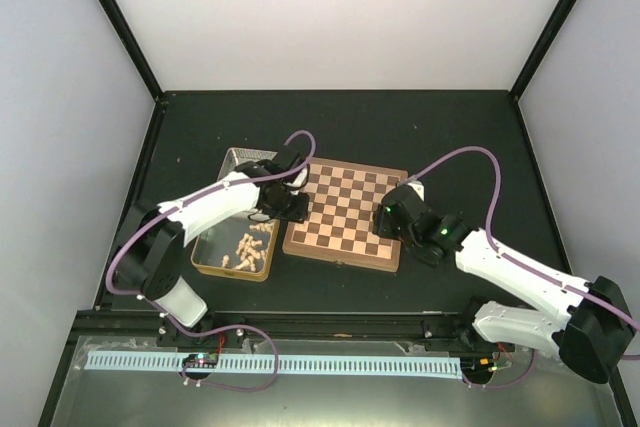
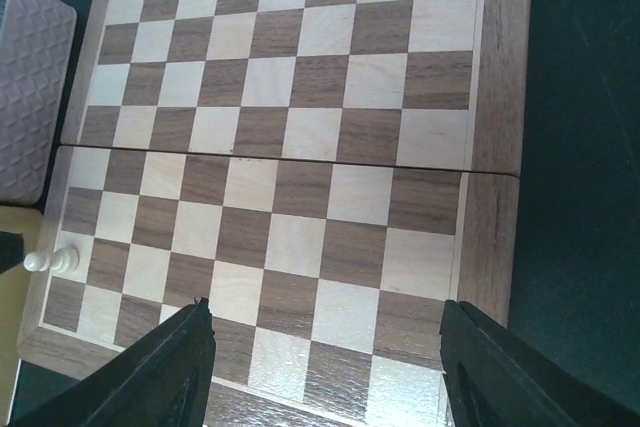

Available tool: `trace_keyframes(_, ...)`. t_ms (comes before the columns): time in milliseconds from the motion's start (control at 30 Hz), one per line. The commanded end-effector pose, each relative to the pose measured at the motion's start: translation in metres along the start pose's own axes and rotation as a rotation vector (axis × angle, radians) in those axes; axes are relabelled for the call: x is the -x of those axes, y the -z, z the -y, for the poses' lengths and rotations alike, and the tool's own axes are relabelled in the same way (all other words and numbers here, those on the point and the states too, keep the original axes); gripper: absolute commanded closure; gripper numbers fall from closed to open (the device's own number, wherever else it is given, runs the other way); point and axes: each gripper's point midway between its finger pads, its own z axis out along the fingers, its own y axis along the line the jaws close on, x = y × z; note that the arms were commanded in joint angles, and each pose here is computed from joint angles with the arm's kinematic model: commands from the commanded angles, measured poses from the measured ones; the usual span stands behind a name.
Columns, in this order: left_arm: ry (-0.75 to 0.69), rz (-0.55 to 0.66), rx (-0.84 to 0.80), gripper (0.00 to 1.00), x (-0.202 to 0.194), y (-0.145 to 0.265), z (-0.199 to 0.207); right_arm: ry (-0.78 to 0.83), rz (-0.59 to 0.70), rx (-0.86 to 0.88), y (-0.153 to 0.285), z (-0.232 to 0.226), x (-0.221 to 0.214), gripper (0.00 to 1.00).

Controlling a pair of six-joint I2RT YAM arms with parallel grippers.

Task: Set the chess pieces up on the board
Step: Place the chess piece on the chessboard, then pick up the chess piece from the storage box.

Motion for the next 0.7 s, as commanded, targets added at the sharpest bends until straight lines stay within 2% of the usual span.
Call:
trace_keyframes(0,0.019,0.15,0.007,0.55,0.023,0.046,0.003,-0.003,0.043,0.037,0.011,-0.011,0.017,0.37)
trace_keyframes(167,0.134,0.315,0.072,0.55,0.024,0.079,-0.031,0.01,0.056,0.048,0.009,-0.017,0.022,0.37)
trace_keyframes(300,0.26,0.374,0.126,0.55,0.004,0.084,-0.07,0.025,0.041,0.055,0.003,-0.024,0.023,0.37)
trace_keyframes(467,0.35,0.323,0.153,0.55,-0.029,0.068,-0.106,0.038,0.002,0.066,-0.007,-0.035,0.021,0.38)
trace_keyframes(667,0.414,0.198,0.196,0.61,-0.058,0.044,-0.129,0.045,-0.04,0.076,-0.017,-0.043,0.016,0.39)
